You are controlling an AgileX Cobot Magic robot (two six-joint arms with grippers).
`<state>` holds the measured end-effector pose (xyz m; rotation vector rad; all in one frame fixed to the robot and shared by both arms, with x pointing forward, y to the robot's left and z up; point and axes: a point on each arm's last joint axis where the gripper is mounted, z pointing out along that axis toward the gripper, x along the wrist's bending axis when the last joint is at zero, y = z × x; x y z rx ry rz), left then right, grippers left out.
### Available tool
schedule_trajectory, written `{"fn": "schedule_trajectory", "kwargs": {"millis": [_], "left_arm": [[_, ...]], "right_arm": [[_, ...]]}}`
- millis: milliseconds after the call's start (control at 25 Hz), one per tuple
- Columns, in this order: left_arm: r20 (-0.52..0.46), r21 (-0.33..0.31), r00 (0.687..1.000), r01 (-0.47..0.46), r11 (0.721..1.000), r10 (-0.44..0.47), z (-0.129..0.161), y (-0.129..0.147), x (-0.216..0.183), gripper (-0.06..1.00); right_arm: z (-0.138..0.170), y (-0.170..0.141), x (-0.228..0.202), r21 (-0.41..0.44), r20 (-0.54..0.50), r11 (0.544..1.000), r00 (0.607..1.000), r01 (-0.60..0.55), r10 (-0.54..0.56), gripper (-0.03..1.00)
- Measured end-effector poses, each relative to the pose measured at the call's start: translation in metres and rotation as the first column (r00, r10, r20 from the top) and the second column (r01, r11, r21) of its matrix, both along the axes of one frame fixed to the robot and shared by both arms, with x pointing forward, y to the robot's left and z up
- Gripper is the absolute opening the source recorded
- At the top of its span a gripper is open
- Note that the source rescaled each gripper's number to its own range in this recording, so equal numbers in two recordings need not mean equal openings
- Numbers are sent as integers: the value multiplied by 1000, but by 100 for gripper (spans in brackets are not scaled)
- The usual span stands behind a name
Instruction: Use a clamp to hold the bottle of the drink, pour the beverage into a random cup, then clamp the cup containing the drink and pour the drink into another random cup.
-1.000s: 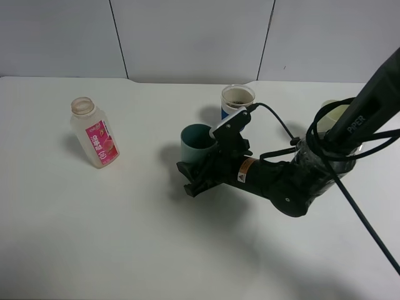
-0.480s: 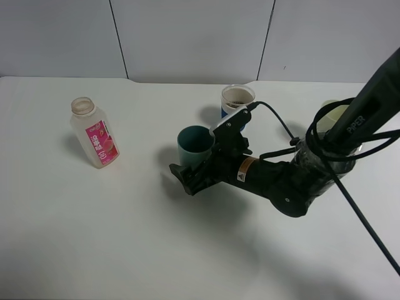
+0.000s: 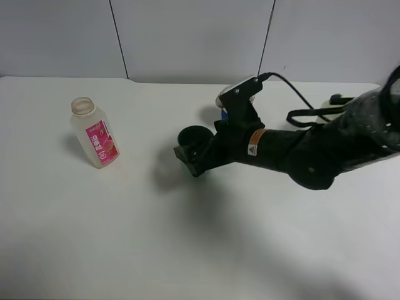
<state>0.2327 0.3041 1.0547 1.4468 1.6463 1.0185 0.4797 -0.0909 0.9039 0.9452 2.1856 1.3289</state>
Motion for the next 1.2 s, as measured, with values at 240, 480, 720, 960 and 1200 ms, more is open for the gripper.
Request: {"fn": "schedule_trajectory", "kwargs": {"millis": [240, 480, 720, 960, 1200], "left_arm": [[0, 0, 1000, 0, 1000, 0, 0, 0, 0, 100], [0, 0, 1000, 0, 1000, 0, 0, 0, 0, 100], [0, 0, 1000, 0, 1000, 0, 0, 0, 0, 100], [0, 0, 1000, 0, 1000, 0, 0, 0, 0, 100], [0, 0, 1000, 0, 1000, 0, 0, 0, 0, 100]], "right_arm": [[62, -13, -12, 49, 25, 998, 999, 41, -43, 100], [112, -38, -22, 92, 90, 991, 991, 94, -102, 100], [149, -85, -22, 121, 156, 968, 958, 222, -239, 100], [171, -144, -31, 102, 143, 899, 888, 426, -437, 100], [191, -193, -64, 103, 123, 782, 773, 614, -623, 100]]}}
